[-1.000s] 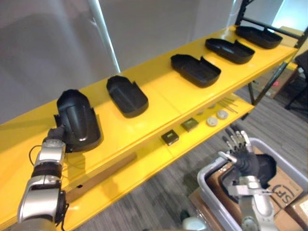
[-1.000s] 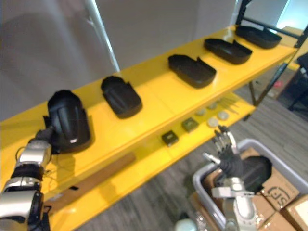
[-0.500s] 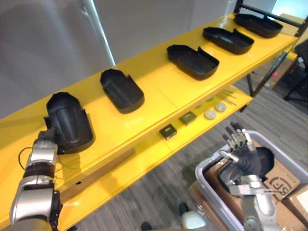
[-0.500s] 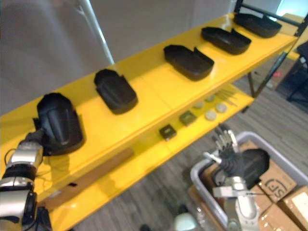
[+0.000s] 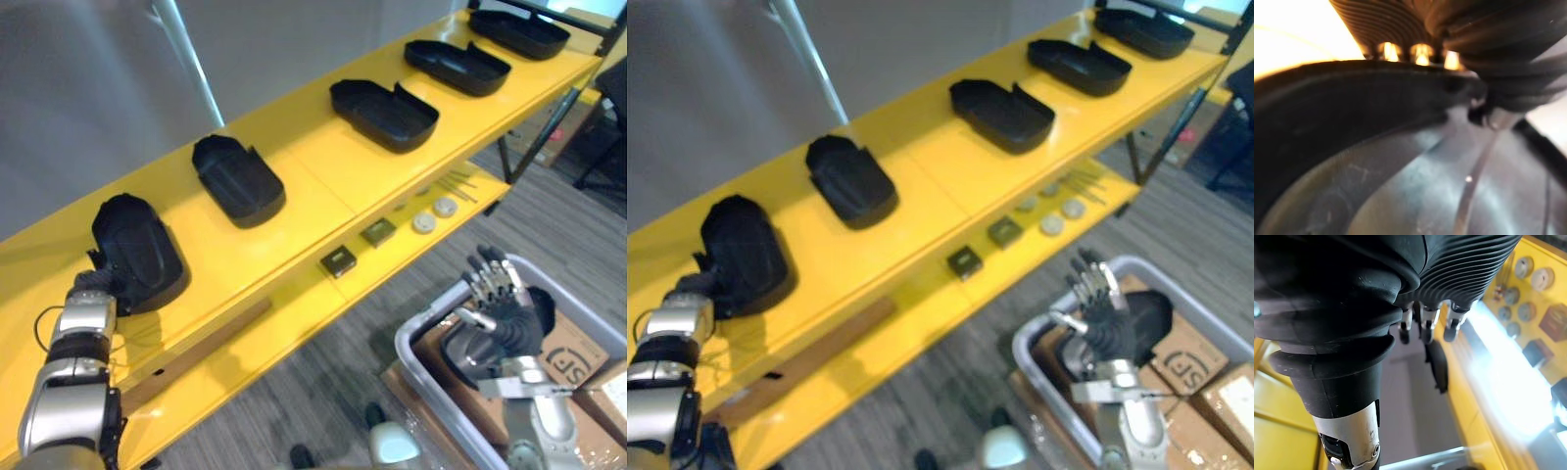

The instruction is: Walk over and take plastic housings, then place them on the shelf

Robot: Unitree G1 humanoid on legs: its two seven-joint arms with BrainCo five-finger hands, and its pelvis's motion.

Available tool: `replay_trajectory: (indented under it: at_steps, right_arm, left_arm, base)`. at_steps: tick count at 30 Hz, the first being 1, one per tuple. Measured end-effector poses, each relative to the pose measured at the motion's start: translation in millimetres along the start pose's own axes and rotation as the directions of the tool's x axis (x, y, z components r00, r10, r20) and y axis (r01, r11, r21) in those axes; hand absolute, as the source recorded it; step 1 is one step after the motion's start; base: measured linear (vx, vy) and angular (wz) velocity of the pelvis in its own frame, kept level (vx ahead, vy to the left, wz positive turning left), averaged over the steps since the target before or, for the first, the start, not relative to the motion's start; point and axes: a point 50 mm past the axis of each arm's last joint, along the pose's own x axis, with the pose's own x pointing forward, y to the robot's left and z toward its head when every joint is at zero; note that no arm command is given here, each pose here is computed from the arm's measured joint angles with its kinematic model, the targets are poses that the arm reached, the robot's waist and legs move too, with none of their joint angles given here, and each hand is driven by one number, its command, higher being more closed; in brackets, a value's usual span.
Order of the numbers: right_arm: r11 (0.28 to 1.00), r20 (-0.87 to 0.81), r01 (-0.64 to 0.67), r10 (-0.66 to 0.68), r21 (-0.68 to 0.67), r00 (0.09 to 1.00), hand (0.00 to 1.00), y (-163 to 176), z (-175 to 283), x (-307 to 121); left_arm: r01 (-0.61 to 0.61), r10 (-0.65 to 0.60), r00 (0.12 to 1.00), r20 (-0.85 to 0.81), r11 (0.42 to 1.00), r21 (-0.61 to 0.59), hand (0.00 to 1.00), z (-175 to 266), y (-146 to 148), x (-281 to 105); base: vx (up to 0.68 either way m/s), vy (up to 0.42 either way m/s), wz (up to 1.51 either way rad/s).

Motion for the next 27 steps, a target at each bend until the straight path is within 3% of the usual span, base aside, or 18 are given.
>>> replay_trajectory:
  at_steps: [8, 16, 22, 27]
  right_arm:
    - [1.000, 0.000, -0.013, 0.013, -0.014, 1.000, 0.00, -2, 2, 0]
    - [0.999, 0.012, -0.043, 0.043, -0.001, 0.999, 0.00, -2, 4, 0]
    - [0.991, 0.038, -0.124, 0.122, 0.046, 0.992, 0.00, 16, -1, 1]
    - [0.987, 0.095, -0.153, 0.148, 0.056, 0.984, 0.00, 27, 2, 6]
  left_arm:
    - [-0.023, 0.023, 1.000, 0.013, 1.000, -0.008, 0.00, 1, 1, 0]
    - [-0.189, 0.193, 0.976, 0.105, 0.981, -0.047, 0.00, 14, 13, -2]
    - [-0.304, 0.351, 0.872, 0.340, 0.934, -0.187, 0.00, 75, 48, -18]
    - [-0.263, 0.366, 0.799, 0.477, 0.926, -0.271, 0.00, 102, 46, -32]
  base:
    - [-0.01, -0.005, -0.01]
    - [0.00, 0.000, 0.00]
    - [0.00, -0.008, 0.07]
    - [0.02, -0.019, 0.21]
